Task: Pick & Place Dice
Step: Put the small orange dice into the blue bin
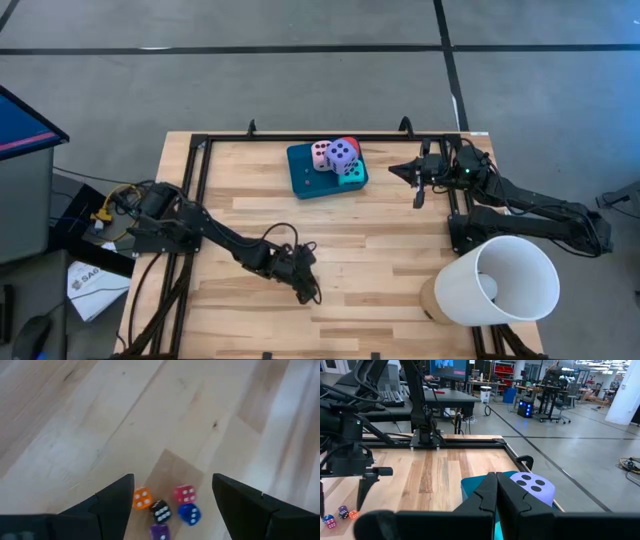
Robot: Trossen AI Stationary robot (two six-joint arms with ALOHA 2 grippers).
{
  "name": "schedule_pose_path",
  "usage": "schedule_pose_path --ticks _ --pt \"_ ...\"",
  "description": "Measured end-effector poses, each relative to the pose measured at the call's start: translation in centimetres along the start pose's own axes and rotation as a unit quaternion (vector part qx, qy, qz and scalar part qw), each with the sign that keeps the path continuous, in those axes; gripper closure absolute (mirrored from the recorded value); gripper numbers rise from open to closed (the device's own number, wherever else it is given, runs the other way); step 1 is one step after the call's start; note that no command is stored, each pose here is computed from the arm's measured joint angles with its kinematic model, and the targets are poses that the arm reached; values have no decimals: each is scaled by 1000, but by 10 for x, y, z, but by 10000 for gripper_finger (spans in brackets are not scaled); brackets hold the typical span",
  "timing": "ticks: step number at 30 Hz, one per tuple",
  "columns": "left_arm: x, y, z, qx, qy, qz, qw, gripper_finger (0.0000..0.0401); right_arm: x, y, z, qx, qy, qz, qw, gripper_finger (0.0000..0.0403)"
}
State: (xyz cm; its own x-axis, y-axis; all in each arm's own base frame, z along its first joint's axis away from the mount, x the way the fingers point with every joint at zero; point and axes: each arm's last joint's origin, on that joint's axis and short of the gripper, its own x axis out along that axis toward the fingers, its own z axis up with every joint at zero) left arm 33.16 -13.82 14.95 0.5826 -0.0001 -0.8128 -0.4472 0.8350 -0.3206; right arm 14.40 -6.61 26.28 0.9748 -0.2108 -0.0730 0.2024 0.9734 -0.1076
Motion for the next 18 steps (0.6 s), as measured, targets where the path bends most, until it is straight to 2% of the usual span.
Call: schedule_pose_path --ticks 9,18 --pt "0 6 -5 -30 23 34 999 142 0 0 0 5 0 0 1000 403" --pt "4 7 -6 -33 21 35 999 142 0 0 0 4 0 0 1000 403"
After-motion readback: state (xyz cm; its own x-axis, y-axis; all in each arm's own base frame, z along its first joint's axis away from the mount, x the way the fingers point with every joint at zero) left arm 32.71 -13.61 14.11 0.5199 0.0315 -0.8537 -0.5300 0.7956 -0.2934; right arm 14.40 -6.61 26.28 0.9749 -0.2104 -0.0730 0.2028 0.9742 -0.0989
